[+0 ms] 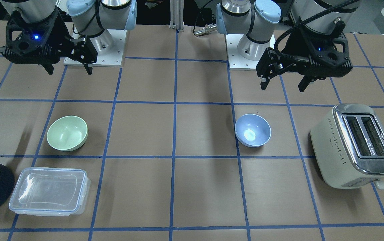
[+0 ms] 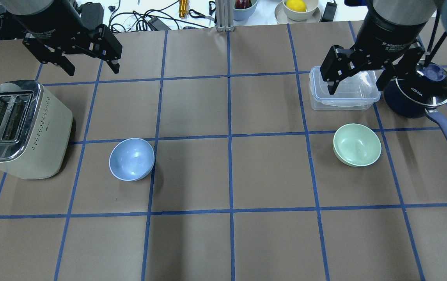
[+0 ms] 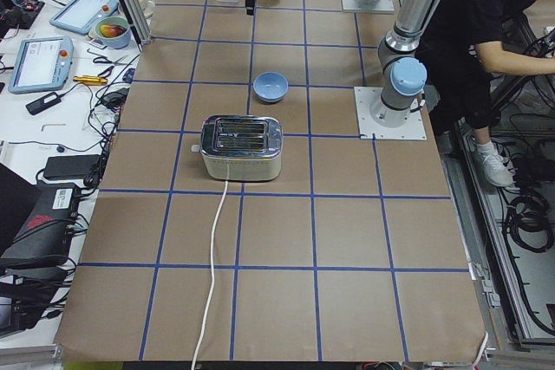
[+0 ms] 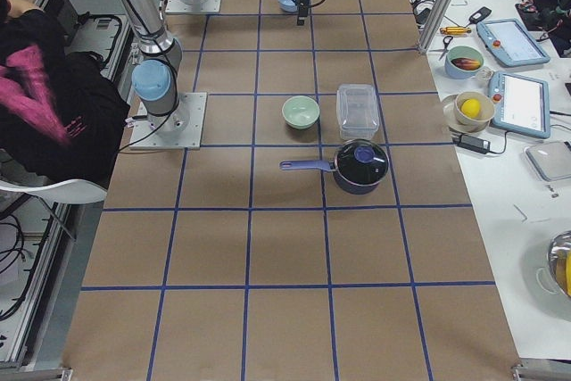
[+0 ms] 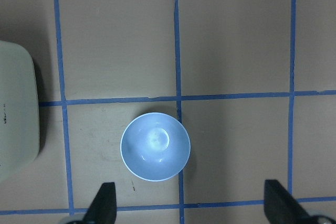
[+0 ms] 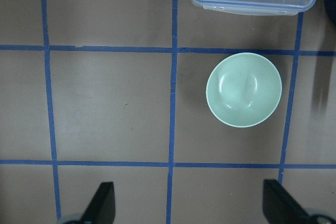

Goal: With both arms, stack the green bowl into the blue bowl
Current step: 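Move the left gripper down toward the light blue bowl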

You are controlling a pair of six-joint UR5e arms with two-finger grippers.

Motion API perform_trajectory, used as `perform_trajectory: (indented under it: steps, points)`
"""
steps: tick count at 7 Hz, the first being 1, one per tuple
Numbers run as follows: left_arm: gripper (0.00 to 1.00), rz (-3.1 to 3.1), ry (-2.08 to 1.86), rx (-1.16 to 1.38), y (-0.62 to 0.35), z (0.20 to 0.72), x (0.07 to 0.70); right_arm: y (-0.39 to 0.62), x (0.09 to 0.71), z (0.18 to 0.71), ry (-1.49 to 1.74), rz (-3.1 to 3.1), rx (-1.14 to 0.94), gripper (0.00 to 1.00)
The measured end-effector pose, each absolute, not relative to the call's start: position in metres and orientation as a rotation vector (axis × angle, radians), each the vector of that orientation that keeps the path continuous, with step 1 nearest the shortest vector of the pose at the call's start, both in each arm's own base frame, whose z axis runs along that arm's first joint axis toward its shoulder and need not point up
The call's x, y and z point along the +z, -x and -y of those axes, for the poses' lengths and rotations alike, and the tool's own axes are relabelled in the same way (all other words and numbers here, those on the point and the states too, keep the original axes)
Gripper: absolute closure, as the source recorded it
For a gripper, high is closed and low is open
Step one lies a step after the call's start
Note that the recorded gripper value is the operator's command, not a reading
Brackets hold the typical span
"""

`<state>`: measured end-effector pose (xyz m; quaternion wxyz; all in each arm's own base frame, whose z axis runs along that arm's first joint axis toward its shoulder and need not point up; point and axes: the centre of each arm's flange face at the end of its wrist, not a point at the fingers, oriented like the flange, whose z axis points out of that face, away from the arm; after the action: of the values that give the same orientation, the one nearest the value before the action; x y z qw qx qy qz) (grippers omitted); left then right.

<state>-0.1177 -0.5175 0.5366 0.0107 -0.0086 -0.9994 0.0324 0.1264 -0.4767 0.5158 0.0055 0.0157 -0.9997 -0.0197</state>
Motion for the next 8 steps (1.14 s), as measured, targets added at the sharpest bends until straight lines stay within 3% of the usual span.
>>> perform_trajectory:
  steps: [6,8]
  points:
    - [0.00,3.117,0.035,0.050,0.121,0.511,0.530,-0.126,0.515,0.476,-0.043,3.125,-0.066,0.00]
    - [0.02,3.115,0.030,-0.037,0.124,0.508,0.500,-0.125,0.515,0.476,-0.046,3.122,-0.067,0.00]
